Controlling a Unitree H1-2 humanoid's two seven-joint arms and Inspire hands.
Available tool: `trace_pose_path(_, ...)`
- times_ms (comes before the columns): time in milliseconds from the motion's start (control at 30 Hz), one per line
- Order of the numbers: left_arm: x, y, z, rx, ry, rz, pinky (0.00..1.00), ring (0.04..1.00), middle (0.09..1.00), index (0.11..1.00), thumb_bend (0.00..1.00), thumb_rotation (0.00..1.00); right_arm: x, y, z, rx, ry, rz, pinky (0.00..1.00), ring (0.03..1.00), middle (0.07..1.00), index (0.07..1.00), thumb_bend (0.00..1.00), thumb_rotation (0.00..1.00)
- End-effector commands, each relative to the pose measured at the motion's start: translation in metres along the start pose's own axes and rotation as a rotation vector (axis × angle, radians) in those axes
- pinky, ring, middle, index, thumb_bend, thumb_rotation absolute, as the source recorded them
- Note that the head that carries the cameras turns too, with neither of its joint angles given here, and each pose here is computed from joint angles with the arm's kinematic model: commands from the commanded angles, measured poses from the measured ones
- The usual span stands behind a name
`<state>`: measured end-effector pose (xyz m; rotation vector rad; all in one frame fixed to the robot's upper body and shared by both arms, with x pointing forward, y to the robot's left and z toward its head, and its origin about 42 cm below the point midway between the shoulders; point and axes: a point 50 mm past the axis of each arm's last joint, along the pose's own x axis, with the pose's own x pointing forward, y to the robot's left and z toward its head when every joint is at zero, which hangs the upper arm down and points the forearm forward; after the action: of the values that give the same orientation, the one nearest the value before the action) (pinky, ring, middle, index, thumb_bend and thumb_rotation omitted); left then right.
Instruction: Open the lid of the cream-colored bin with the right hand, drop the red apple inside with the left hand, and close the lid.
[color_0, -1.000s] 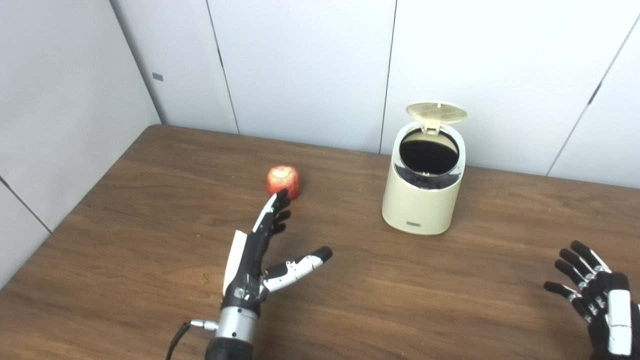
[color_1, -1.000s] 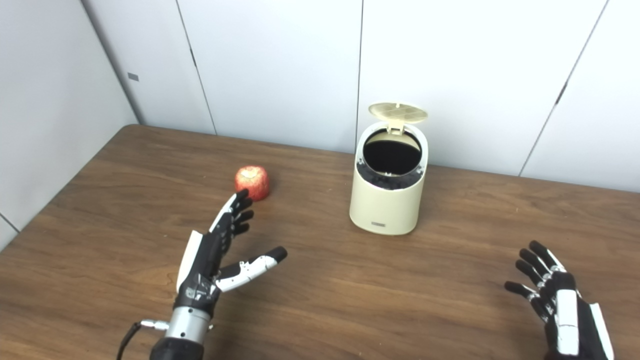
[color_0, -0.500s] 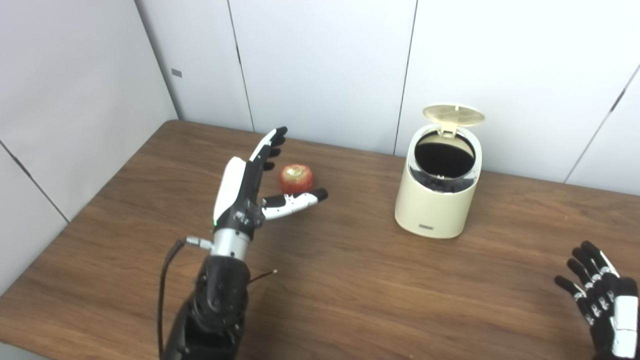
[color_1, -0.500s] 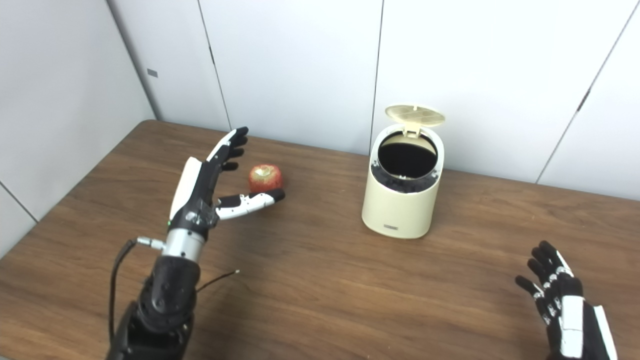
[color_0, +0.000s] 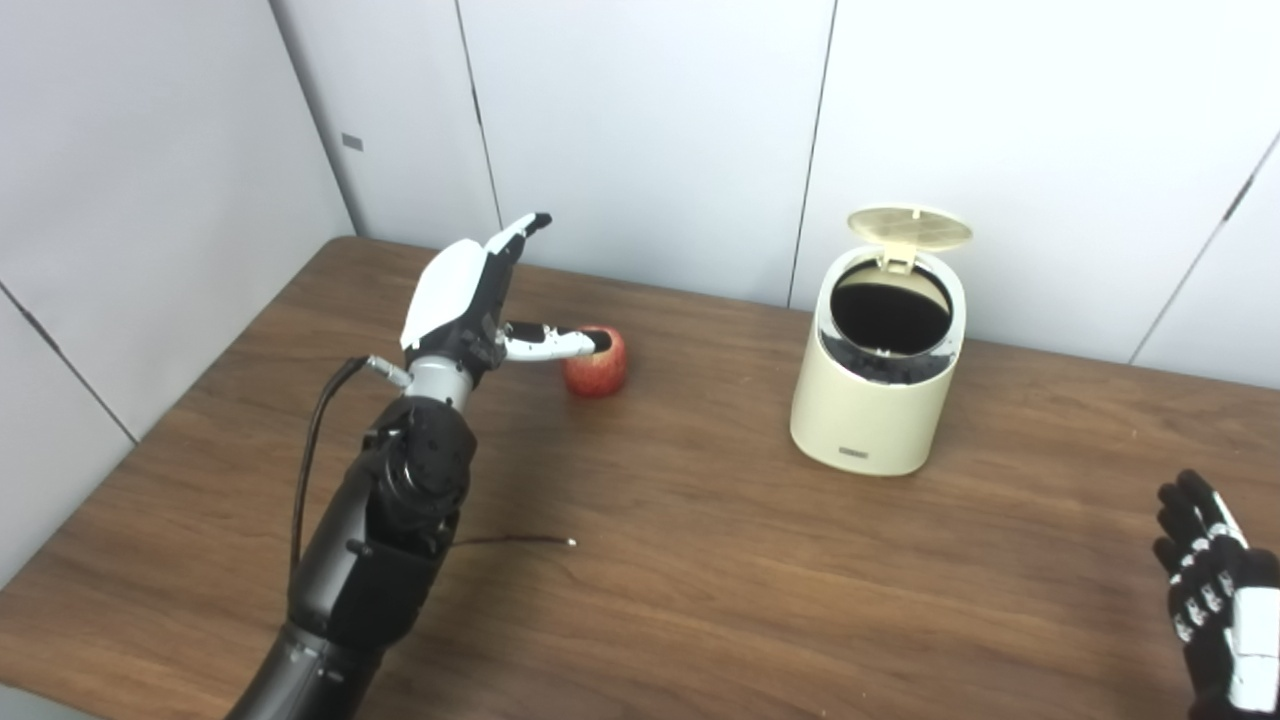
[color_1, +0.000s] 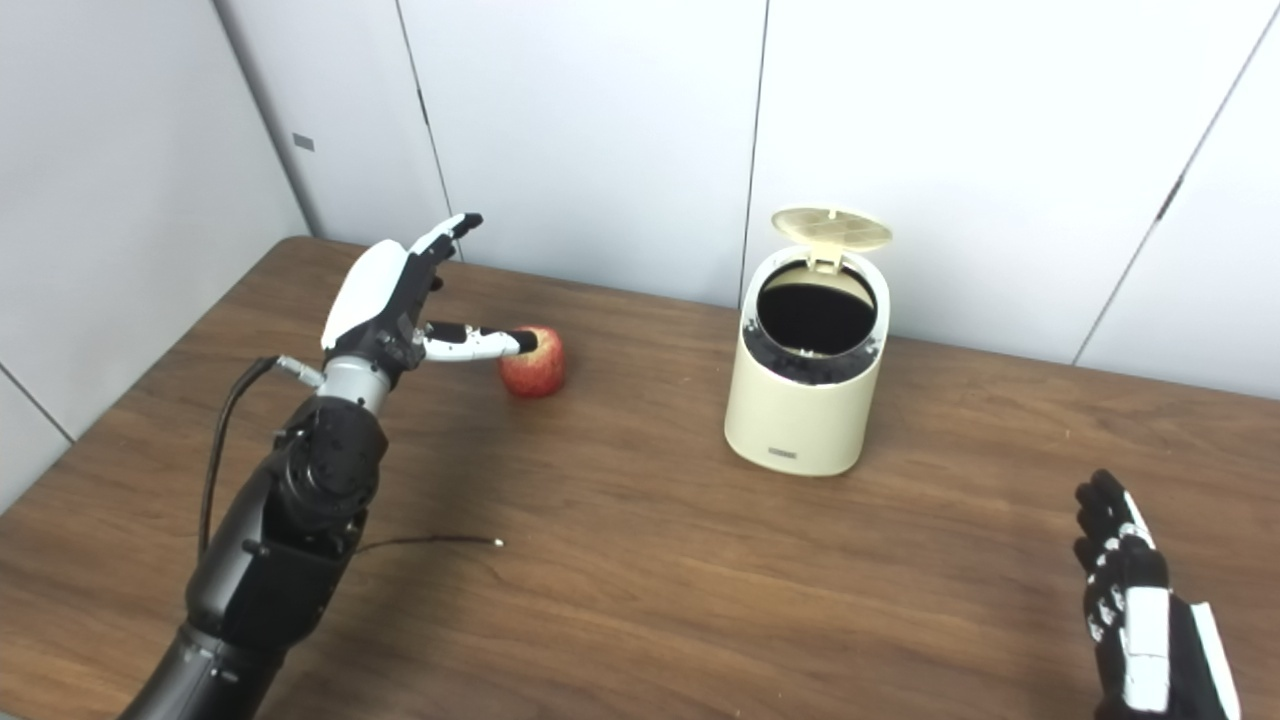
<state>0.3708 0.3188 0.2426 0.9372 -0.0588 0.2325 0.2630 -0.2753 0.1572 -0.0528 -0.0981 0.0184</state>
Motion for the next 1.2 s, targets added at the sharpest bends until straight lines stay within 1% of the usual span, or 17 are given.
trace_pose_path(0, 0.017, 0.015, 0.013, 0.048, -0.055, 0.030, 0.79, 0.943, 0.963, 0.952, 0.98, 0.32, 0.004, 0.002, 0.017, 0.002, -0.070, 0.011, 1.00, 0.984, 0.961, 0.958, 0.74, 1.00)
trace_pose_path(100, 0.029, 0.011, 0.012, 0.072, -0.031, -0.020, 0.82, 0.973, 0.980, 0.954, 0.98, 0.33, 0.004, 0.004, 0.020, 0.009, -0.073, 0.012, 1.00, 0.979, 0.958, 0.956, 0.72, 1.00)
trace_pose_path(167, 0.036, 0.007, 0.011, 0.087, -0.025, -0.058, 0.82, 0.985, 0.989, 0.950, 0.97, 0.32, 0.004, 0.006, 0.022, 0.009, -0.074, 0.011, 1.00, 0.976, 0.958, 0.956, 0.71, 1.00)
trace_pose_path(300, 0.047, 0.001, 0.009, 0.119, -0.013, -0.123, 0.83, 0.975, 0.967, 0.945, 0.98, 0.30, 0.002, 0.008, 0.025, 0.001, -0.075, 0.005, 0.99, 0.979, 0.963, 0.964, 0.70, 1.00)
trace_pose_path(367, 0.051, -0.002, 0.010, 0.151, -0.006, -0.159, 0.84, 0.976, 0.966, 0.945, 0.99, 0.31, 0.002, 0.008, 0.027, 0.003, -0.074, 0.003, 0.99, 0.975, 0.962, 0.965, 0.70, 1.00)
trace_pose_path(433, 0.052, -0.003, 0.011, 0.180, 0.001, -0.193, 0.88, 0.989, 0.972, 0.951, 0.99, 0.33, 0.002, 0.009, 0.028, 0.004, -0.073, 0.002, 0.99, 0.974, 0.958, 0.963, 0.70, 1.00)
trace_pose_path(533, 0.055, -0.005, 0.013, 0.200, 0.012, -0.227, 0.91, 0.999, 0.976, 0.952, 1.00, 0.34, 0.001, 0.009, 0.028, 0.004, -0.070, 0.000, 1.00, 0.979, 0.957, 0.964, 0.69, 1.00)
trace_pose_path(600, 0.056, -0.006, 0.012, 0.197, 0.020, -0.239, 0.90, 0.995, 0.975, 0.949, 1.00, 0.34, 0.001, 0.011, 0.029, 0.011, -0.065, -0.004, 1.00, 0.985, 0.958, 0.965, 0.68, 1.00)
trace_pose_path(667, 0.057, -0.007, 0.011, 0.194, 0.029, -0.252, 0.87, 0.991, 0.974, 0.948, 1.00, 0.33, 0.002, 0.013, 0.029, 0.022, -0.061, -0.002, 1.00, 0.995, 0.964, 0.969, 0.65, 1.00)
trace_pose_path(833, 0.058, -0.008, 0.005, 0.194, 0.048, -0.269, 0.82, 0.960, 0.960, 0.930, 0.94, 0.27, 0.003, 0.021, 0.027, 0.019, -0.055, -0.003, 1.00, 1.000, 0.984, 0.983, 0.62, 1.00)
trace_pose_path(1033, 0.058, -0.009, 0.002, 0.192, 0.052, -0.269, 0.80, 0.945, 0.949, 0.922, 0.91, 0.21, 0.005, 0.025, 0.027, 0.012, -0.059, 0.002, 1.00, 1.000, 1.000, 1.000, 0.55, 1.00)
trace_pose_path(1167, 0.061, -0.011, 0.002, 0.201, 0.058, -0.269, 0.80, 0.931, 0.939, 0.911, 0.89, 0.20, 0.006, 0.026, 0.029, 0.009, -0.068, -0.005, 1.00, 1.000, 1.000, 1.000, 0.54, 1.00)
